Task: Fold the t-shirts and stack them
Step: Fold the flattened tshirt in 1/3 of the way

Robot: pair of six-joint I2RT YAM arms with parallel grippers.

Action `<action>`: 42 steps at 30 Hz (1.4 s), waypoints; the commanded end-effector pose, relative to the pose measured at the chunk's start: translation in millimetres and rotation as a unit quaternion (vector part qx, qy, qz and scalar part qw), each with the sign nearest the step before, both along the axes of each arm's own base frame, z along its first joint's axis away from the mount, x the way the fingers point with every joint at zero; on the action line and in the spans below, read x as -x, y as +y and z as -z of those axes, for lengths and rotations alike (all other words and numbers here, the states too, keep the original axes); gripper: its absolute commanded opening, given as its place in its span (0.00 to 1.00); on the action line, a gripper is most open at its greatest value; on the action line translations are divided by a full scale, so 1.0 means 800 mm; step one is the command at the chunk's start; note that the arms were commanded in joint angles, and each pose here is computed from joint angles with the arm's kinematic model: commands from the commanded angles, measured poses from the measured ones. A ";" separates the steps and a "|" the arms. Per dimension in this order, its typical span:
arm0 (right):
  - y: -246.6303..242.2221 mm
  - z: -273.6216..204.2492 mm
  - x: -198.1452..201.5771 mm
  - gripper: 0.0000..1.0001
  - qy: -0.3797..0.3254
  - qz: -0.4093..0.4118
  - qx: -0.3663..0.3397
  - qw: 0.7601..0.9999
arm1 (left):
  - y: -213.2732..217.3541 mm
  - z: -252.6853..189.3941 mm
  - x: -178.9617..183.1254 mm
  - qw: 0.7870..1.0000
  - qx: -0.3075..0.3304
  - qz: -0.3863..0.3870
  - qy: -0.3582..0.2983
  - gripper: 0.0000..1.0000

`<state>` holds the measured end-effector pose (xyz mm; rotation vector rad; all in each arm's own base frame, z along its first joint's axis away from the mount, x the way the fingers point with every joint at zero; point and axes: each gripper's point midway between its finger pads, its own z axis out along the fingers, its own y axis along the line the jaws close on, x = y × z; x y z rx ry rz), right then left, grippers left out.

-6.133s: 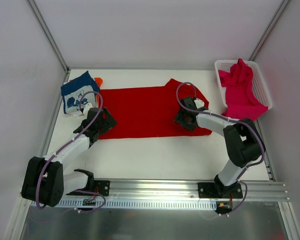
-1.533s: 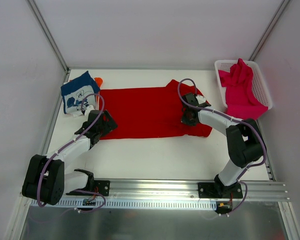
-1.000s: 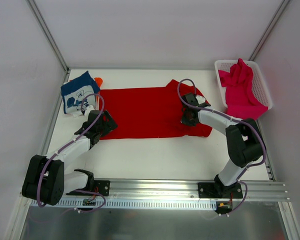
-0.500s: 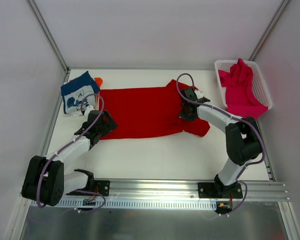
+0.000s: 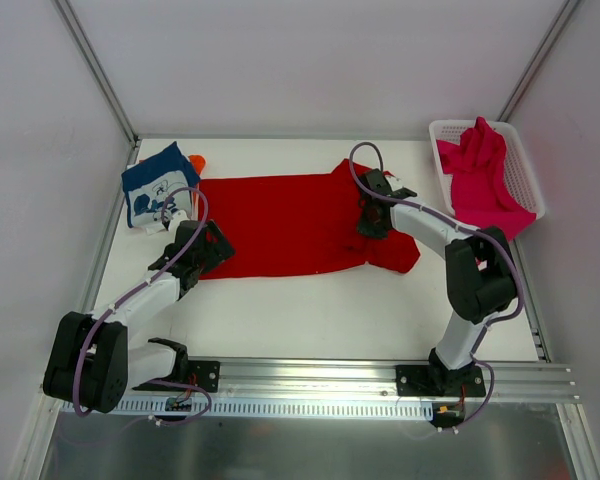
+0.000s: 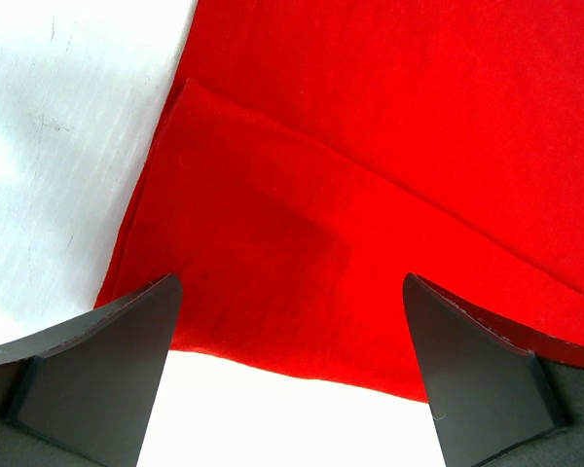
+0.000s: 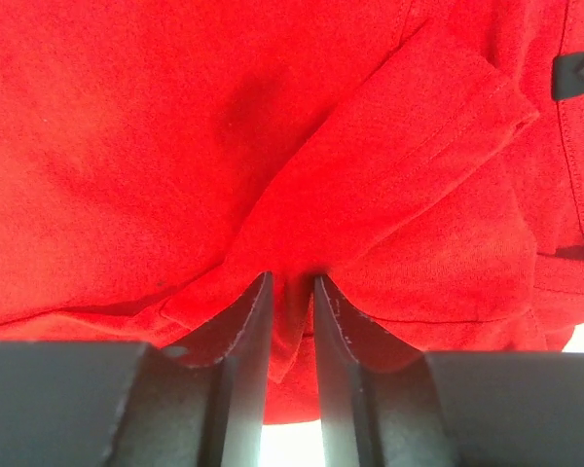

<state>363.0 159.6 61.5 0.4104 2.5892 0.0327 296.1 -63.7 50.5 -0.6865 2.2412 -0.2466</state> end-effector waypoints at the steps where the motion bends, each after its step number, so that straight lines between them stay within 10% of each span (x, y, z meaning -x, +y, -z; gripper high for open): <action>1: -0.002 -0.005 0.001 0.27 0.003 -0.002 0.002 1.000 | 0.002 -0.008 -0.004 1.000 0.002 -0.002 -0.015 0.99; 16: -0.014 -0.017 0.008 0.22 -0.004 0.000 0.010 1.000 | -0.001 -0.007 -0.005 1.000 0.007 -0.001 -0.013 0.99; 20: -0.013 -0.024 0.002 0.01 -0.012 -0.001 0.011 1.000 | -0.001 -0.007 -0.004 1.000 0.008 -0.001 -0.012 0.99; 37: 0.009 0.007 -0.100 0.01 0.004 -0.005 0.008 1.000 | 0.000 -0.007 -0.006 1.000 0.005 0.001 -0.013 0.99; 42: 0.014 0.018 -0.128 0.34 0.002 -0.002 0.000 1.000 | -0.002 -0.004 -0.005 1.000 0.005 0.004 -0.008 0.99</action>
